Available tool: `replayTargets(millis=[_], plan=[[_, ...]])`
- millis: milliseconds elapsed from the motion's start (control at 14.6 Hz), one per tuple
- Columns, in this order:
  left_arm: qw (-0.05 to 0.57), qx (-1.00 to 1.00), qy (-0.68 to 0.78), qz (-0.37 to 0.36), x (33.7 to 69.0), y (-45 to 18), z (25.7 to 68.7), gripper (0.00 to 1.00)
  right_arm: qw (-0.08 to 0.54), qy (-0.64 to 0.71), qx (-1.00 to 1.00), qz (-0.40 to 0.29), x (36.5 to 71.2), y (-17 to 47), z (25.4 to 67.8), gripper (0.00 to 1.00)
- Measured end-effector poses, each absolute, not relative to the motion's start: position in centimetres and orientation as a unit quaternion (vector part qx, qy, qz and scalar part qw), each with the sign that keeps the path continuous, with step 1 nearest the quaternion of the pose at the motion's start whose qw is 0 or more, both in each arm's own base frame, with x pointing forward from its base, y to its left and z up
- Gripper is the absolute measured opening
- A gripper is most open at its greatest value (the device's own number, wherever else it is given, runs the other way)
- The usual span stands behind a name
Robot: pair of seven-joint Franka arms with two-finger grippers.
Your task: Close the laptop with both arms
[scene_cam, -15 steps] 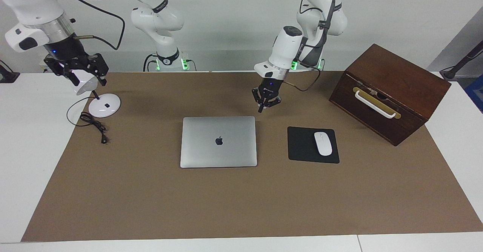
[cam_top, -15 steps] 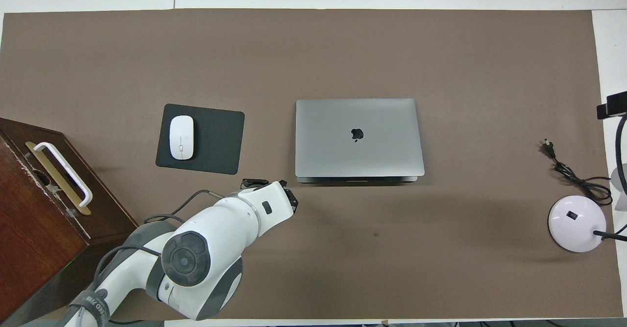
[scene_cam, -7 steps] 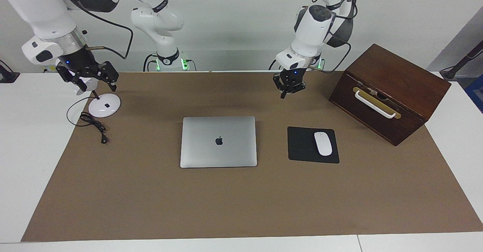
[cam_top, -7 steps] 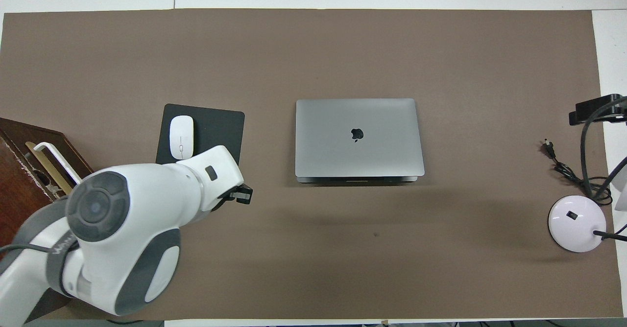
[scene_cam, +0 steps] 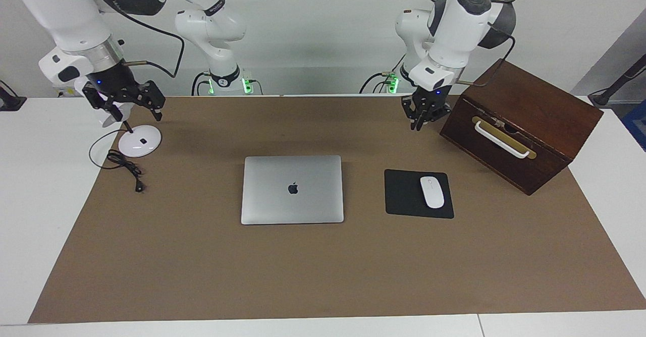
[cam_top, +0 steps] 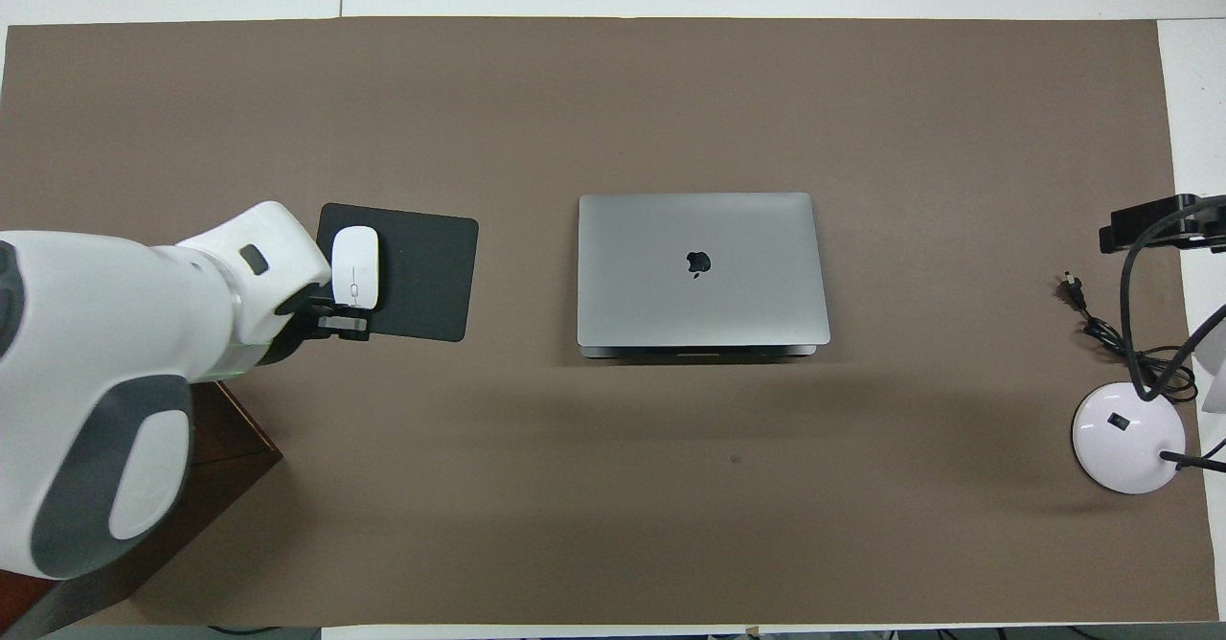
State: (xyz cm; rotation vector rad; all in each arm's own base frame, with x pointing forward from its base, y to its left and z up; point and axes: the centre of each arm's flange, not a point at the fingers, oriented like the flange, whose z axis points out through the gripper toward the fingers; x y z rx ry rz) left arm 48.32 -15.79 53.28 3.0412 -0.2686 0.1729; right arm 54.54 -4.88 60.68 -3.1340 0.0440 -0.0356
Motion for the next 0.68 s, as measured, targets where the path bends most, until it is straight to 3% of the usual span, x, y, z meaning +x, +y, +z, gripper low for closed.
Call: replayTargets(millis=[411,685], plan=[[0.023,0.997,-0.018,0.071,52.0,-7.7,58.4,0.97,0.004,0.014,-1.0,-0.011,54.5,-4.9,60.6,1.0],[0.021,0.996,0.007,0.083,54.4,-5.0,60.6,1.0,0.004,0.014,-1.0,-0.011,54.5,-4.9,60.6,1.0]])
